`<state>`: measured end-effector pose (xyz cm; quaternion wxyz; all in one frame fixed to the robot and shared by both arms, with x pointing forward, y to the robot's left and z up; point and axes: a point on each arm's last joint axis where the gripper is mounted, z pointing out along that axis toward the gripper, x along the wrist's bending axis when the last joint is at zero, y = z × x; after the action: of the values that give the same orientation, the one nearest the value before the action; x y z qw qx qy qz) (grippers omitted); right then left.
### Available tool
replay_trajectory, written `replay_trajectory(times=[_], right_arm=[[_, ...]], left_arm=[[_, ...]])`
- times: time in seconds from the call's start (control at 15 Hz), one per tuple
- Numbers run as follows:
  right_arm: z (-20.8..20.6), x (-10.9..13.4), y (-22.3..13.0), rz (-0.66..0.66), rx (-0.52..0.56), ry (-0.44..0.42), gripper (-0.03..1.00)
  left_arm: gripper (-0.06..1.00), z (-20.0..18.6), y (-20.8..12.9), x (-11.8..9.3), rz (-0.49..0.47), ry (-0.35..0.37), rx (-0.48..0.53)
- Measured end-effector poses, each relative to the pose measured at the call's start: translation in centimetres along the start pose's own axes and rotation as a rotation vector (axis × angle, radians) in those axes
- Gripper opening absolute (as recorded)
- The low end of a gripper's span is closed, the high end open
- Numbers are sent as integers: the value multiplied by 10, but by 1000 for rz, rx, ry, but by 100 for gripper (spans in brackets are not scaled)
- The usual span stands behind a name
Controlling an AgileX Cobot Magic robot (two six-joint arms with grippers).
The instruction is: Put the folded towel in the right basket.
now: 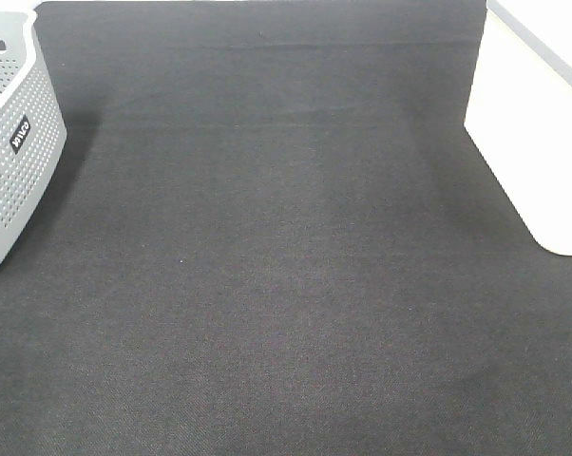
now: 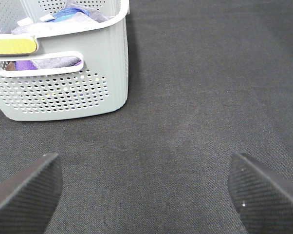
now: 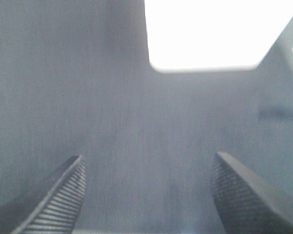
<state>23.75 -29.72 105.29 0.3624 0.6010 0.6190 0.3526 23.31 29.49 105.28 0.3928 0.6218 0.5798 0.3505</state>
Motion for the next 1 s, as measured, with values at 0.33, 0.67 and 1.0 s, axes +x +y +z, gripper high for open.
replay_trajectory(times=[0.33,0.67,1.0], right_arm=[[-4,0,-3,-1,-38,-1,69],[-4,0,-3,-1,-39,-1,69],[-4,0,-3,-1,-39,-1,69]], left_arm=[[87,0,0,0,0,0,0],[87,0,0,0,0,0,0],[87,0,0,0,0,0,0]])
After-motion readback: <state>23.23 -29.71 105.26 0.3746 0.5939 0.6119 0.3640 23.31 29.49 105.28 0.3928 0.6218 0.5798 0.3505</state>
